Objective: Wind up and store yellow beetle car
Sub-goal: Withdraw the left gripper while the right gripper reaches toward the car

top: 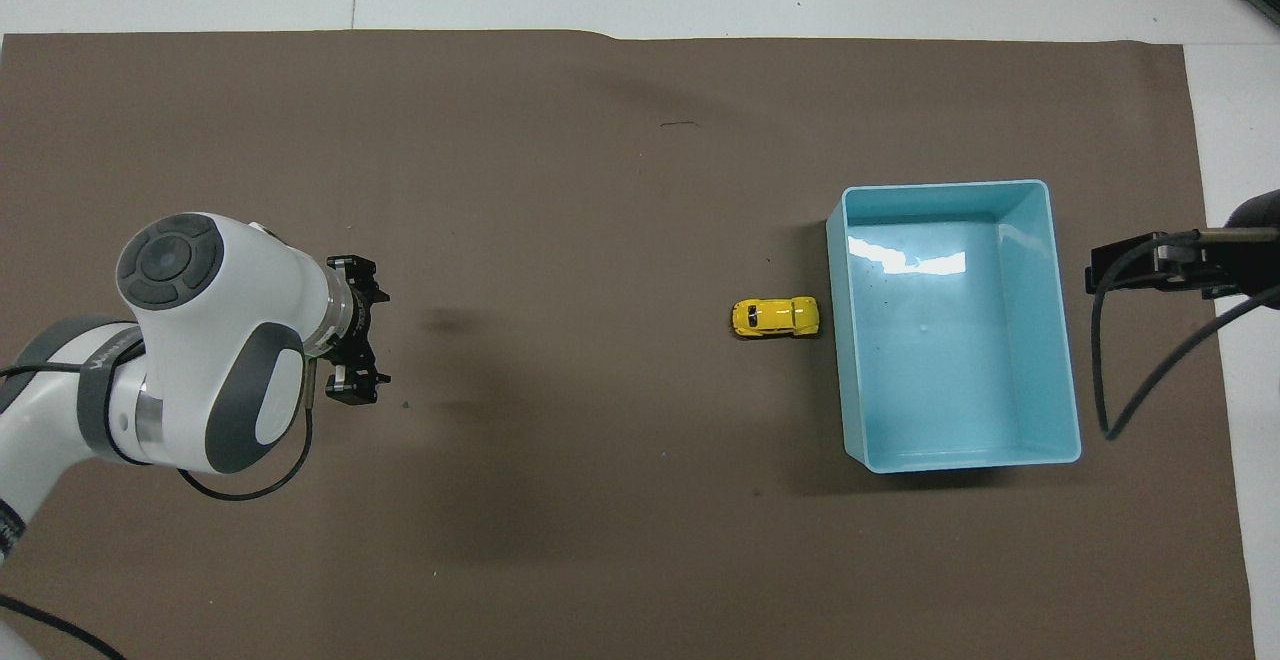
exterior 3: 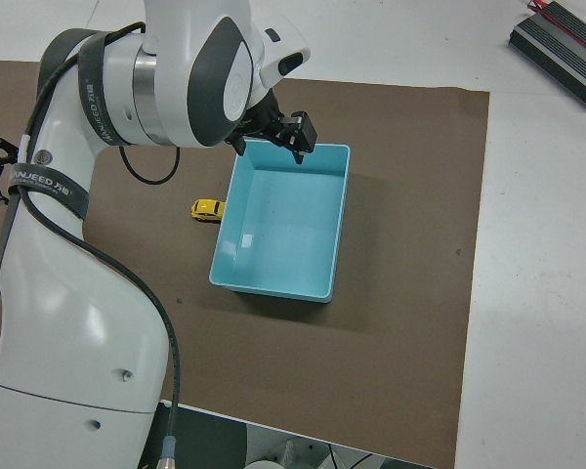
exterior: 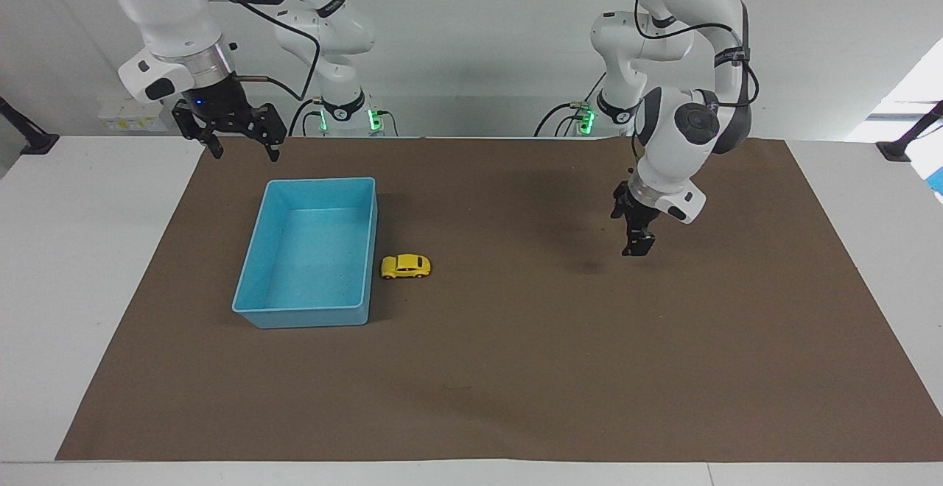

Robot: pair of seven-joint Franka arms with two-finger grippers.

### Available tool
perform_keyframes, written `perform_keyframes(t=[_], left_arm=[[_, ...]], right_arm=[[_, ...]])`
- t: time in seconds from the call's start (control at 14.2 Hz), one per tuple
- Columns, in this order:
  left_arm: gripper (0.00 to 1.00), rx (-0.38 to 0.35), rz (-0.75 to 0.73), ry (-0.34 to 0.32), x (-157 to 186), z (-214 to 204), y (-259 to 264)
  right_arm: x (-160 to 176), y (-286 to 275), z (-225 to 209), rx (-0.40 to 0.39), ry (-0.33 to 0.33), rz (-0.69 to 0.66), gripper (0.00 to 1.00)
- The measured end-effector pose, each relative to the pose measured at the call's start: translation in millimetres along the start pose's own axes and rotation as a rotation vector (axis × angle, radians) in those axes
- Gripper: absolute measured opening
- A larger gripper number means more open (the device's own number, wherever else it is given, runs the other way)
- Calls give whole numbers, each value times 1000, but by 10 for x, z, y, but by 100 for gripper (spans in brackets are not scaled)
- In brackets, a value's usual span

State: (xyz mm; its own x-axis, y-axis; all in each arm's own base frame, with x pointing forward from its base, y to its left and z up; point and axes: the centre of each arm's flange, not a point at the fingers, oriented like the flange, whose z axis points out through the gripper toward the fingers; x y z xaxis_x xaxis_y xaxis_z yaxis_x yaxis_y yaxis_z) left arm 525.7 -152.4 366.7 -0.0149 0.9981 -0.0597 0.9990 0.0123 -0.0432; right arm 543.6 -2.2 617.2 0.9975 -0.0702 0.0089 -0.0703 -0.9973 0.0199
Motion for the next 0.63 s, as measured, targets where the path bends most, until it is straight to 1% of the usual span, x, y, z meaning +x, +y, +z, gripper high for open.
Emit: perform_keyframes(t=[0.14,0.35,0.49,0.63], left_arm=[[100,-10,12,-3,-7,-48,27],[100,-33,69,-9,6,-240,96],[100,-43,121,-11,54,-478,130],[100,-54,183,-13,196,-811,167]], right_arm=[[0,-1,0,0,0,-1,100],[-2,-33,16,0,-3,-8,100],[10,-92,72,-1,-14,-19,100],[46,-220,150,-1,-22,-21,100]])
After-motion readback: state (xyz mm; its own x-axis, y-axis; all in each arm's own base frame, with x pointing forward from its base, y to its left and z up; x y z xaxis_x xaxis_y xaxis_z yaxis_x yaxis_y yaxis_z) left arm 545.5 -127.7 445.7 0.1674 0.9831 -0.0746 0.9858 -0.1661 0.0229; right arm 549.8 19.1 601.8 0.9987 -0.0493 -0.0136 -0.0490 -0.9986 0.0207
